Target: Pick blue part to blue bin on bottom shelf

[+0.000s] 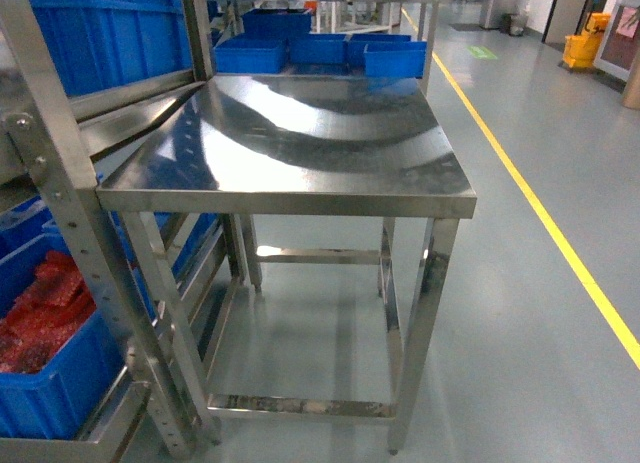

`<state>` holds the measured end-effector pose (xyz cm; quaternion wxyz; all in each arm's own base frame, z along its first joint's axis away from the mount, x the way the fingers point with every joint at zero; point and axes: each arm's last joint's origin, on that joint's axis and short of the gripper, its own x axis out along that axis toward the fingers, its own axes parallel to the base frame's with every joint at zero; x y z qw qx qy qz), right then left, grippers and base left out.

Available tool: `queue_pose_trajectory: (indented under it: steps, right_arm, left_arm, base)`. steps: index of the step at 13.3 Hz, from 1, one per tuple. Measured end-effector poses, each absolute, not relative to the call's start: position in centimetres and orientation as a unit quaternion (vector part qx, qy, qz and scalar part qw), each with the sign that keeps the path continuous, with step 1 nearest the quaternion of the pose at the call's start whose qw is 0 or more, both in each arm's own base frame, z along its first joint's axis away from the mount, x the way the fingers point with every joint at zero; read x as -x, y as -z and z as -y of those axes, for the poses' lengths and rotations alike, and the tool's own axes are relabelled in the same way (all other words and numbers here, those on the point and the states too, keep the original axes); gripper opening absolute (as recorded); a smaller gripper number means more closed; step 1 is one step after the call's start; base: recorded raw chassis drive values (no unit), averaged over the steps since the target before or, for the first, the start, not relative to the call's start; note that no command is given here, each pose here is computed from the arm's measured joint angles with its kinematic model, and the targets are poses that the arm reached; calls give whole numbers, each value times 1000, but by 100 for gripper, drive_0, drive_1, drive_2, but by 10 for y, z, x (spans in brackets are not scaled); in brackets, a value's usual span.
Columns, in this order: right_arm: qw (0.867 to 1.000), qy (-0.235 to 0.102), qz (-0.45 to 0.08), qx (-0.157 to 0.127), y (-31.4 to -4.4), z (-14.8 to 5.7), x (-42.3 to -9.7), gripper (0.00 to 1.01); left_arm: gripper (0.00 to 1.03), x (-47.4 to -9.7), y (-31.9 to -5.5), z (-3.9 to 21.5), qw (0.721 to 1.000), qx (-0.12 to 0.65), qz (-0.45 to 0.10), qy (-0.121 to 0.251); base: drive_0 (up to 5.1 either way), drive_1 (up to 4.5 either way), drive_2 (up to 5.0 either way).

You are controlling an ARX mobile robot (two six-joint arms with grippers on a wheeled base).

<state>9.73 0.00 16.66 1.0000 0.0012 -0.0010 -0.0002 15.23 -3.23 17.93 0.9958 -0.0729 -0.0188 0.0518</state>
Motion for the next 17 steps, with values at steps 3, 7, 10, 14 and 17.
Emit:
queue_pose_trajectory:
  steps: [3,7,10,14,17]
  right_arm:
    - [1000,0,-1,-1,-166,0,-97,98]
    - [1000,1,1,-1,-167,0,-97,98]
    - [1000,0,1,-1,-167,0,-97,98]
    - [1000,0,0,-1,-167,0,-97,98]
    - [1000,0,0,-1,-166,0,-97,98]
  left_arm:
    - [43,-153,-179,32,996,72,17,-52]
    - [43,-153,-179,32,996,72,16,-52]
    - [43,-153,-179,32,996,72,17,-52]
    - [43,-152,-179,32,996,72,17,-51]
    - [43,-152,-179,32,996,72,18,-52]
  base:
    - [0,0,0]
    - [-223,113,113]
    - [-487,259,259]
    - [-495,250,250]
    - [-500,245,245]
